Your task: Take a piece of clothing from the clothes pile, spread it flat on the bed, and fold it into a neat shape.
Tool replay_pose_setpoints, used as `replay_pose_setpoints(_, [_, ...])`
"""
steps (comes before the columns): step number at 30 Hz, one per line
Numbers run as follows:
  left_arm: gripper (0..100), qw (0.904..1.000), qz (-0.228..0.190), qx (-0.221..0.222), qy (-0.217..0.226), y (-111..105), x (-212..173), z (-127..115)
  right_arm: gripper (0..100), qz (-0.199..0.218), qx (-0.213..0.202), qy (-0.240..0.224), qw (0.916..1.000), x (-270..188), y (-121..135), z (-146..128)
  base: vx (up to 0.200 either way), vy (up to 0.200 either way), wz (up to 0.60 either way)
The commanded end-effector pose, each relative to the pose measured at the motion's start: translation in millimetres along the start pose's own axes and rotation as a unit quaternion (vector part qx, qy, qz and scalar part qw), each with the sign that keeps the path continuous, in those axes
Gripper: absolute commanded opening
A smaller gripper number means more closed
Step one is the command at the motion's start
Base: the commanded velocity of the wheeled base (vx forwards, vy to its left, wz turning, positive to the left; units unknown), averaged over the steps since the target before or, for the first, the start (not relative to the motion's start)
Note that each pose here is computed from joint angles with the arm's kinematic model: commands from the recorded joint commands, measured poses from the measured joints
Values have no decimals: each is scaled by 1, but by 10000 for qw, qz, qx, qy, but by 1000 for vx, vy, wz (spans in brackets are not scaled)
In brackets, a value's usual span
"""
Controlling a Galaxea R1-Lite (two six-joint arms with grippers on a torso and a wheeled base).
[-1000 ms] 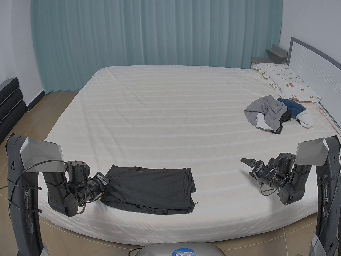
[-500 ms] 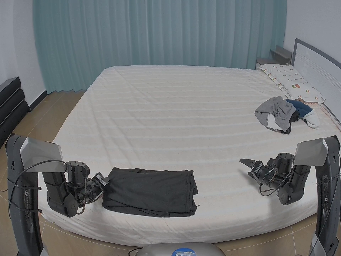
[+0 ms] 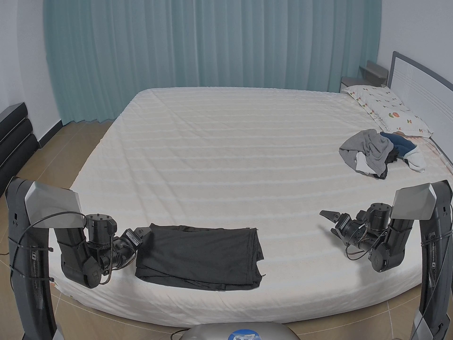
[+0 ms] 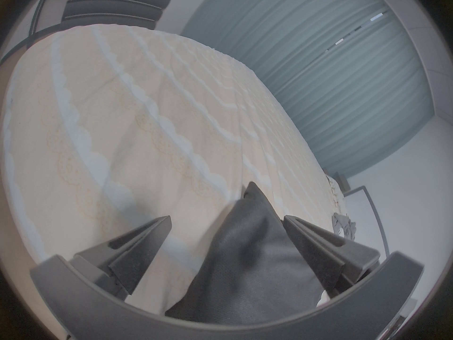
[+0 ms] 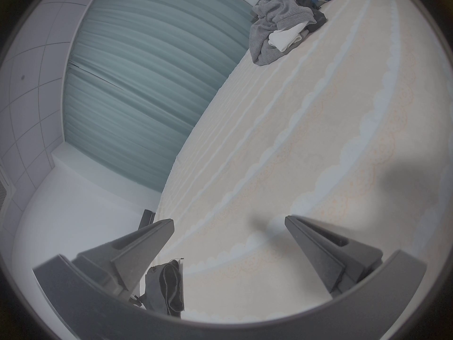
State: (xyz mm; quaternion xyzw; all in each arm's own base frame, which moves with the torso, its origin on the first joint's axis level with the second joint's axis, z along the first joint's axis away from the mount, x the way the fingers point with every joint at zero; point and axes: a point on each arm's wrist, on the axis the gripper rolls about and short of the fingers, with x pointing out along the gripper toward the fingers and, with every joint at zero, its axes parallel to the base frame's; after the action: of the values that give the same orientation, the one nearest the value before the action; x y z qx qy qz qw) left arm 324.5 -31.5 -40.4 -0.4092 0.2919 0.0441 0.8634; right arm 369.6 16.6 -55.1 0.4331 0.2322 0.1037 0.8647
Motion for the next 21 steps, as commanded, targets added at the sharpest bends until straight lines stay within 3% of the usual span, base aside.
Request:
replay_pose_setpoints(1, [100, 9998, -16, -163, -141, 0, -2, 8, 100, 2, -6, 3, 10000, 1, 1, -1, 0, 0, 0])
replay_pose_setpoints(9, [100, 9995, -86, -199, -240, -4, -6, 14, 100, -39, -11, -43, 10000, -1, 3, -1, 0, 0, 0])
replay_pose_setpoints(18, [100, 9940, -307, -141, -1037, -34, -37, 38, 100, -360, -445, -438, 9974, -80, 62, 10, 0, 0, 0])
replay_pose_setpoints(20, [100, 9920, -339, -125, -1213, -40, -45, 41, 100, -479, -577, -609, 9953, -89, 66, 11, 0, 0, 0])
replay_pose_setpoints(21, [100, 9883, -451, -50, -1454, -51, -63, 46, 100, -700, -795, -952, 9898, -103, 74, 12, 0, 0, 0])
